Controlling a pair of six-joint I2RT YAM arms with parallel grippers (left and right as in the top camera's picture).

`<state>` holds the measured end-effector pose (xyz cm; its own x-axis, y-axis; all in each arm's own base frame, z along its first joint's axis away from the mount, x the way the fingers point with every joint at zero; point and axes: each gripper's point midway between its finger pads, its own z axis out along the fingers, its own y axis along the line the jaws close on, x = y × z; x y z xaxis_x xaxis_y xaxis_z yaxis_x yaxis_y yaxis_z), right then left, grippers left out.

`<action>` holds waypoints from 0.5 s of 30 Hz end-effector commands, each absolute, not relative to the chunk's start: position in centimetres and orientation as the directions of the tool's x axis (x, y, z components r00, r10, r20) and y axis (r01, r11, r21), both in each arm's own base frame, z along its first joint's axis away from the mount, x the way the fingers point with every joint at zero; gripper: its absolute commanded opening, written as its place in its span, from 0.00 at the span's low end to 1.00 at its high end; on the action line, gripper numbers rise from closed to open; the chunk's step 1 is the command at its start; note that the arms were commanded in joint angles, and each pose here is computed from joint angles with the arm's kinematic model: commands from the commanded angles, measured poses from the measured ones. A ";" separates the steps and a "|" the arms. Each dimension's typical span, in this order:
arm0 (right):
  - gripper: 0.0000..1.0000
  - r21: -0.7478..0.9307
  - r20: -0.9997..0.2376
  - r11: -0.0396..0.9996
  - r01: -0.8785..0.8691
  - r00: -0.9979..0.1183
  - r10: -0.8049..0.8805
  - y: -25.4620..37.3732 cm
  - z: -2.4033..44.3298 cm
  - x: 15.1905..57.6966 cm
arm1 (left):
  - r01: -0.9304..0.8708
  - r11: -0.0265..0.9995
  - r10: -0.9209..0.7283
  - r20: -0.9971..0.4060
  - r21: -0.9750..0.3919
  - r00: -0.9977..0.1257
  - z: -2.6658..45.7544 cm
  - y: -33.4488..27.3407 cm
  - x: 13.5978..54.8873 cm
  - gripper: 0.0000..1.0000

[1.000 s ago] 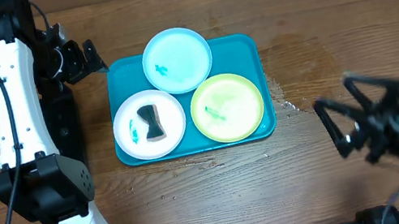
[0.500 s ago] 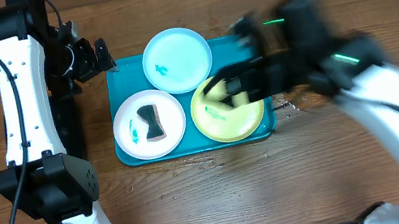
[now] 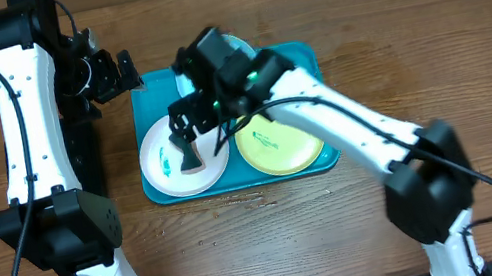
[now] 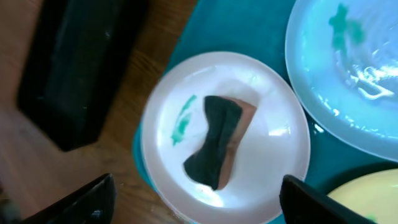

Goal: Clean dirty plates on tray and stack at the side
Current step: 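Reach the right gripper to the white plate rim and grip it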

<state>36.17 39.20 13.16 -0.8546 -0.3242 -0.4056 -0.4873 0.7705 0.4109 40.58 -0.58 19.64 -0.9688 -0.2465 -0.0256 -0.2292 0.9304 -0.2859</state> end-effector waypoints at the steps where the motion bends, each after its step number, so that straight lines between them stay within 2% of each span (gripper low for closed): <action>1: 0.76 0.301 -0.374 0.870 -0.391 -0.888 -0.269 37.8 9.1 38.2 | -0.224 0.934 -0.240 -0.024 -0.279 -0.971 19.7 -0.6 40.4 1.00; 6: 0.73 0.232 -0.335 0.902 -0.364 -0.900 -0.277 37.1 5.2 38.5 | -0.216 0.936 -0.232 -0.023 -0.279 -0.973 19.7 -0.6 40.3 1.00; 13: 0.72 0.222 -0.343 0.903 -0.367 -0.897 -0.280 37.3 4.2 39.0 | -0.213 0.937 -0.228 -0.021 -0.278 -0.973 19.7 -0.6 40.3 1.00; 15: 0.68 0.217 -0.332 0.905 -0.366 -0.900 -0.284 37.3 3.5 38.8 | -0.213 0.937 -0.227 -0.020 -0.278 -0.974 19.7 -0.6 40.2 1.00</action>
